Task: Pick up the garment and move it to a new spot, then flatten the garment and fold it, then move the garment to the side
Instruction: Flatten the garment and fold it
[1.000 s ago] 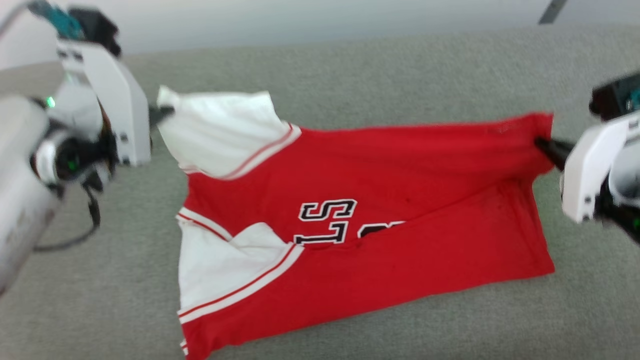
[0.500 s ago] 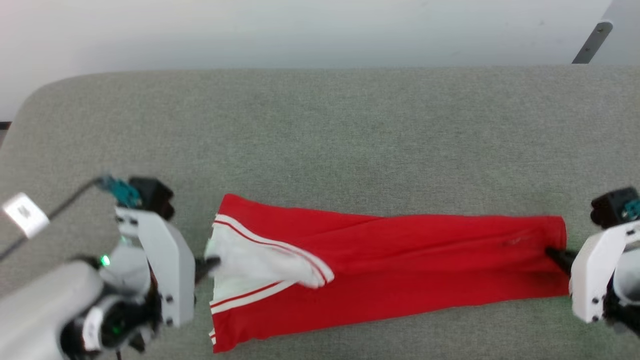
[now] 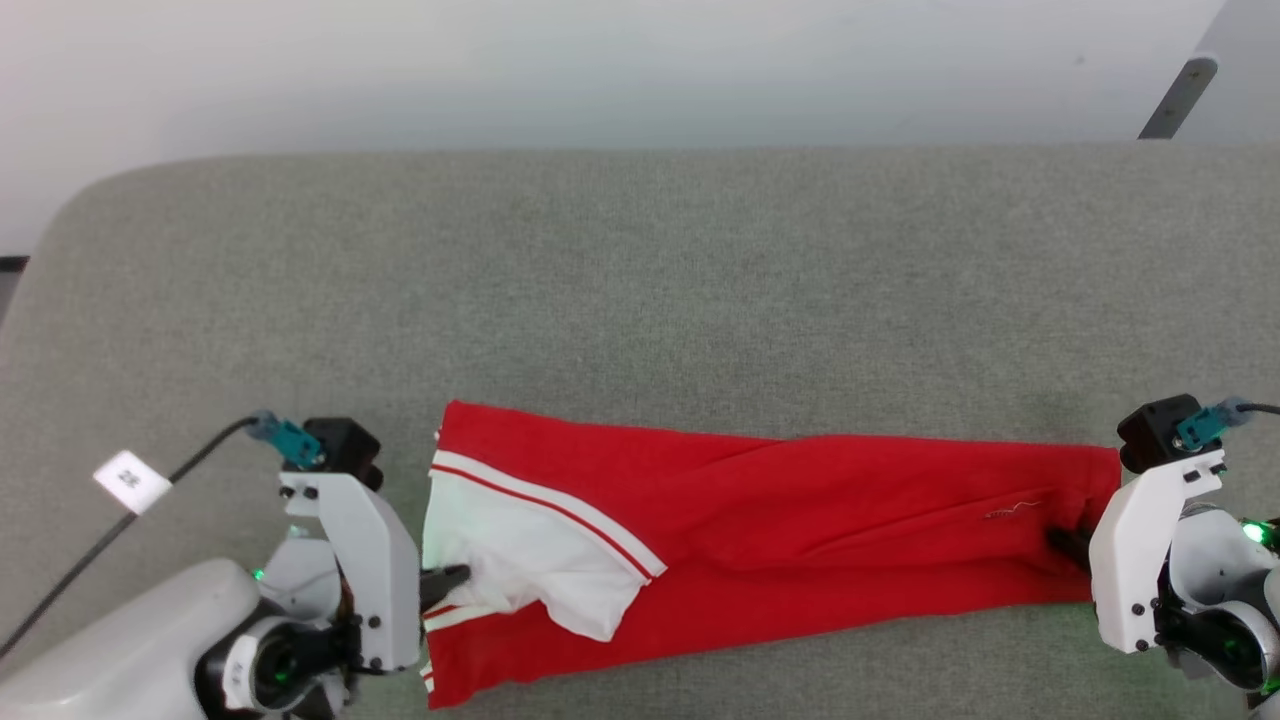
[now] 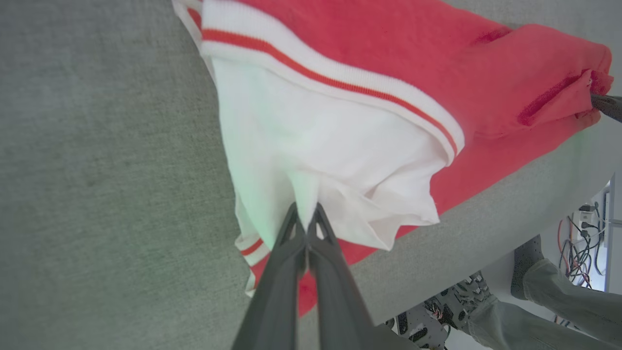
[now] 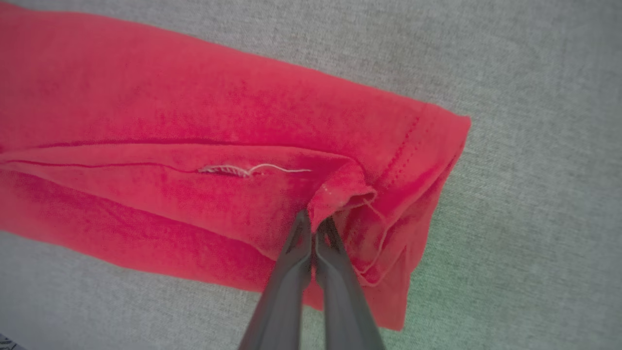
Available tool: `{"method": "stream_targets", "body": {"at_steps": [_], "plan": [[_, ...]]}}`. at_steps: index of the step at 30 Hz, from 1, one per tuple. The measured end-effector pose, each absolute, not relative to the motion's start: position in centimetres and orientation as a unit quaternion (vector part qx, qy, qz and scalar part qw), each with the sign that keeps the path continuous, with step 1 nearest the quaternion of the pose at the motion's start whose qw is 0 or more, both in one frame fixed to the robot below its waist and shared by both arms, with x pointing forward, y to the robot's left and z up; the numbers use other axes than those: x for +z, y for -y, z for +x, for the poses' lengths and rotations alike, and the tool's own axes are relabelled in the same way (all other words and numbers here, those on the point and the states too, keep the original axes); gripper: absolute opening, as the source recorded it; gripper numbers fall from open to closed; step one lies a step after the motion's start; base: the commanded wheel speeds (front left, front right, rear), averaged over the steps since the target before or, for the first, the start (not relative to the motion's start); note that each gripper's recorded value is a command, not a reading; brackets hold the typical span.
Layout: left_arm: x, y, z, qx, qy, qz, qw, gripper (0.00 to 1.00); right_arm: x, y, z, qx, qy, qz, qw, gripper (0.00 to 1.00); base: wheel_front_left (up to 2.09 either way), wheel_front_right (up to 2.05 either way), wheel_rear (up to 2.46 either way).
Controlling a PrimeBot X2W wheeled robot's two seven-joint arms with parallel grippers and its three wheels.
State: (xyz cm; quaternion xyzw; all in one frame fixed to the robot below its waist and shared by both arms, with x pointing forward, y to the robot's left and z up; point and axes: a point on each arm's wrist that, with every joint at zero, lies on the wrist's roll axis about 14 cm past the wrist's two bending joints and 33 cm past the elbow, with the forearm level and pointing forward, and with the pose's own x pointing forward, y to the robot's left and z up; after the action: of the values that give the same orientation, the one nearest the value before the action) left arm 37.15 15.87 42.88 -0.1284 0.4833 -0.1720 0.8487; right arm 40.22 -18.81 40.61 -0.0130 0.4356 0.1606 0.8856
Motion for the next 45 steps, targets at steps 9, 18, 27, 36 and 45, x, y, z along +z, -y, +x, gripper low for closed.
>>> {"method": "stream_targets", "body": {"at_steps": [9, 18, 27, 36, 45], "plan": [[46.6, -17.5, 37.9, -0.157, -0.413, -0.111, 0.890, 1.00, 43.9, 19.2, 40.3, 0.162, -0.417, -0.019, 0.894, 1.00, 0.00, 0.00, 0.00], [51.7, -18.8, 37.5, -0.140, -0.233, -0.107, 0.956, 1.00, 46.5, 21.4, 39.4, 0.113, -0.391, 0.044, 0.912, 1.00, 0.00, 0.00, 0.00], [54.2, -22.6, 36.3, -0.075, -0.074, -0.103, 0.989, 1.00, 45.5, 22.3, 39.6, 0.077, -0.414, 0.053, 0.906, 1.00, 0.00, 0.00, 0.00], [55.2, -26.0, 34.4, 0.009, 0.020, -0.101, 0.995, 1.00, 43.1, 22.3, 40.5, 0.059, -0.461, 0.050, 0.884, 1.00, 0.00, 0.00, 0.00], [52.9, -28.6, 31.9, 0.077, 0.038, -0.116, 0.989, 1.00, 39.3, 20.4, 40.6, 0.065, -0.516, 0.058, 0.852, 1.00, 0.00, 0.00, 0.00]]}}
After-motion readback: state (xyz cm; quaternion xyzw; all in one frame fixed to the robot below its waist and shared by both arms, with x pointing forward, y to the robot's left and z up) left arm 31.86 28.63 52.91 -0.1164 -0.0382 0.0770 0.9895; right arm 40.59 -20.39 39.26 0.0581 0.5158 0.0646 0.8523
